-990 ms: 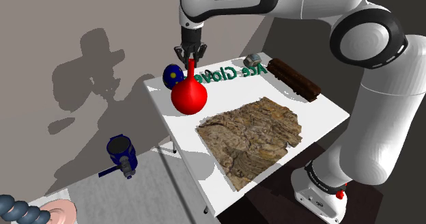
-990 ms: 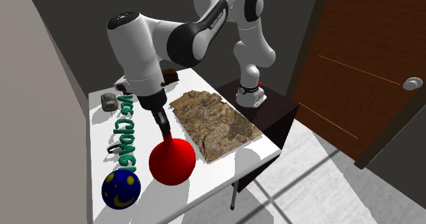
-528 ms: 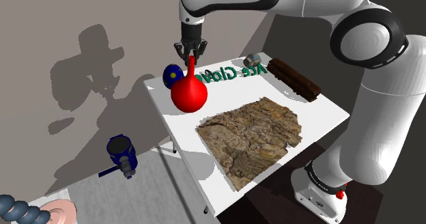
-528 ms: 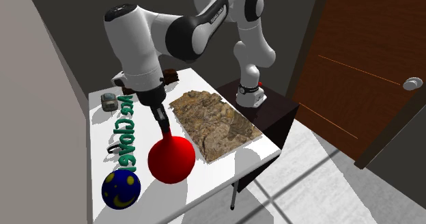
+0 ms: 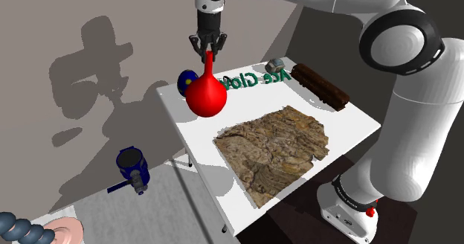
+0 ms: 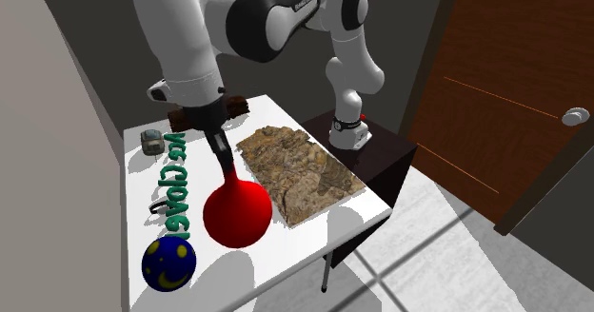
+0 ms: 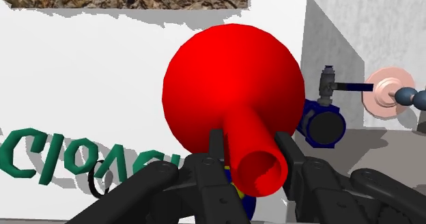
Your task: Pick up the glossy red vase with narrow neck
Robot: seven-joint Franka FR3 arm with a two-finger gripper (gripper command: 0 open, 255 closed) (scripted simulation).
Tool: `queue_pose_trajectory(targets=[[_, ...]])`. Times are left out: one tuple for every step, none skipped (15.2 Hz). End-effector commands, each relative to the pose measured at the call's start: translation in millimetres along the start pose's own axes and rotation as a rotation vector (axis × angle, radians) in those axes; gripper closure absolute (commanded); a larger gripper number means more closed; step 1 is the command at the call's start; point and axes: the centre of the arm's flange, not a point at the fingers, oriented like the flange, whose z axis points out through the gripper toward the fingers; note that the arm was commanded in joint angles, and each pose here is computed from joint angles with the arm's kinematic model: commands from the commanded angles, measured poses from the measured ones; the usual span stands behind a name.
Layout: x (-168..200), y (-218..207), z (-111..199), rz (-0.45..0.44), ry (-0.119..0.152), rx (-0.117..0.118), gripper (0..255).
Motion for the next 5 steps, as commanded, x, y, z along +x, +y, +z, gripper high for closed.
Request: queue_pose_trajectory(targets=[[-0.8,0.6,-12.2,0.000,0.001,0.000,255],[-1.2,0.6,-17.5,0.000,0.001,0.000,255],[-1.6,0.6,-22.7,0.000,0.001,0.000,255],[-1.7,0.6,-23.5,0.000,0.001,0.000,255],[-1.7,0.6,-23.5,0.000,0.001,0.000,255]])
